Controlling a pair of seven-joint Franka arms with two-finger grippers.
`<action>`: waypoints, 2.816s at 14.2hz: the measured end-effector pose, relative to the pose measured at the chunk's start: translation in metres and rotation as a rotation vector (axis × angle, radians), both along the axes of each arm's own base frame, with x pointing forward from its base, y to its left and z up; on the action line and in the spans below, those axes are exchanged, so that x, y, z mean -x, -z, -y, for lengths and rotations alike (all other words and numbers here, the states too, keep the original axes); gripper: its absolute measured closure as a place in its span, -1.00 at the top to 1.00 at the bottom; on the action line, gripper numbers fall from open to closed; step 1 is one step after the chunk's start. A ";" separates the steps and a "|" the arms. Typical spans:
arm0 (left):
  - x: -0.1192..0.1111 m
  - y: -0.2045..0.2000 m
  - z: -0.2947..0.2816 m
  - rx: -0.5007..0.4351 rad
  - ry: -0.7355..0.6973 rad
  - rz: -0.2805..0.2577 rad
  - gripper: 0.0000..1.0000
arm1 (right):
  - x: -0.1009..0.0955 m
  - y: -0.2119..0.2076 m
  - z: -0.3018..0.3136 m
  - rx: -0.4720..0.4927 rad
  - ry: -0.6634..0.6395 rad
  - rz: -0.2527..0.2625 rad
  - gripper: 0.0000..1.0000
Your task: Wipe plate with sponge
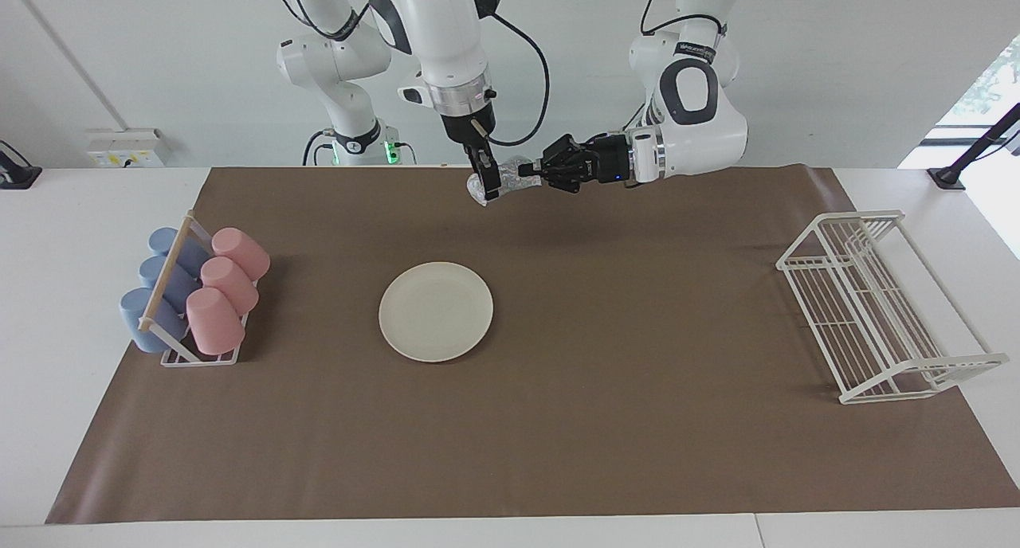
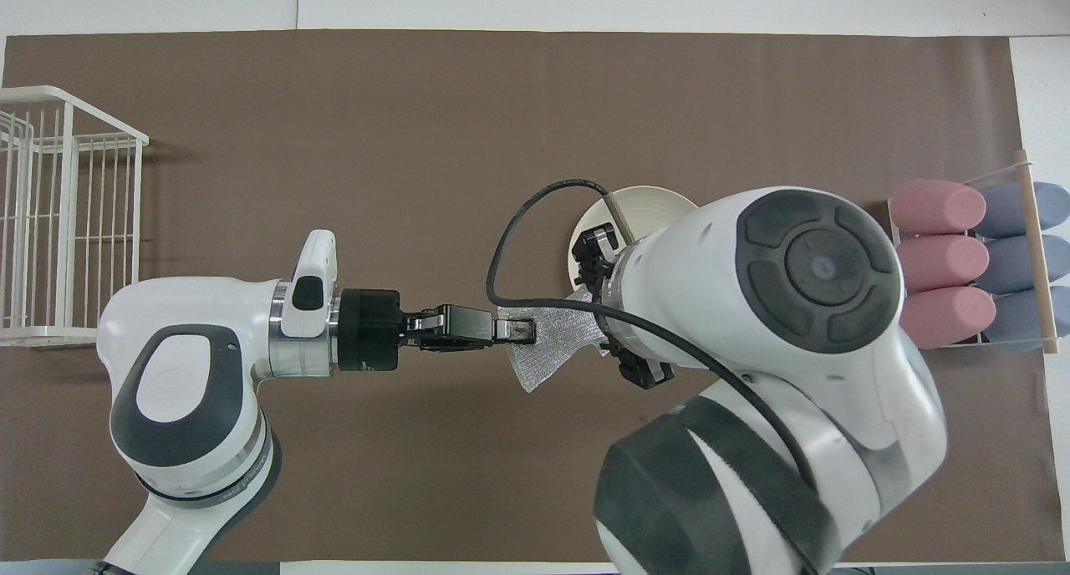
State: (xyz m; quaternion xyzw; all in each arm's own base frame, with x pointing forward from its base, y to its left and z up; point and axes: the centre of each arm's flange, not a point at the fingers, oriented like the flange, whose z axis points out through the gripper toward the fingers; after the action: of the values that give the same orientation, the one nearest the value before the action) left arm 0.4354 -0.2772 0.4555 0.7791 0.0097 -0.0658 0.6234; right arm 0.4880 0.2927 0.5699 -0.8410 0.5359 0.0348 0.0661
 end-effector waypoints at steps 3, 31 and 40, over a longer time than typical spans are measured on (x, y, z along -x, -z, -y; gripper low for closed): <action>-0.004 0.008 -0.006 -0.039 -0.058 -0.010 -0.91 | -0.019 -0.006 0.066 0.030 -0.278 0.005 1.00; -0.002 -0.047 -0.018 -1.326 0.092 -0.095 -0.91 | -0.069 -0.012 0.312 0.072 -1.124 0.015 1.00; -0.018 -0.047 -0.042 -1.881 0.178 -0.092 -0.91 | -0.073 -0.024 0.317 0.091 -1.109 0.044 1.00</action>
State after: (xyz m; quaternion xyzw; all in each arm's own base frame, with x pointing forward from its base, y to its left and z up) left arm 0.4537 -0.2351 0.5022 0.9566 0.0240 -0.1090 -0.2690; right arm 0.5606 -0.0240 0.5935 -0.9996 0.0125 0.0235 0.0128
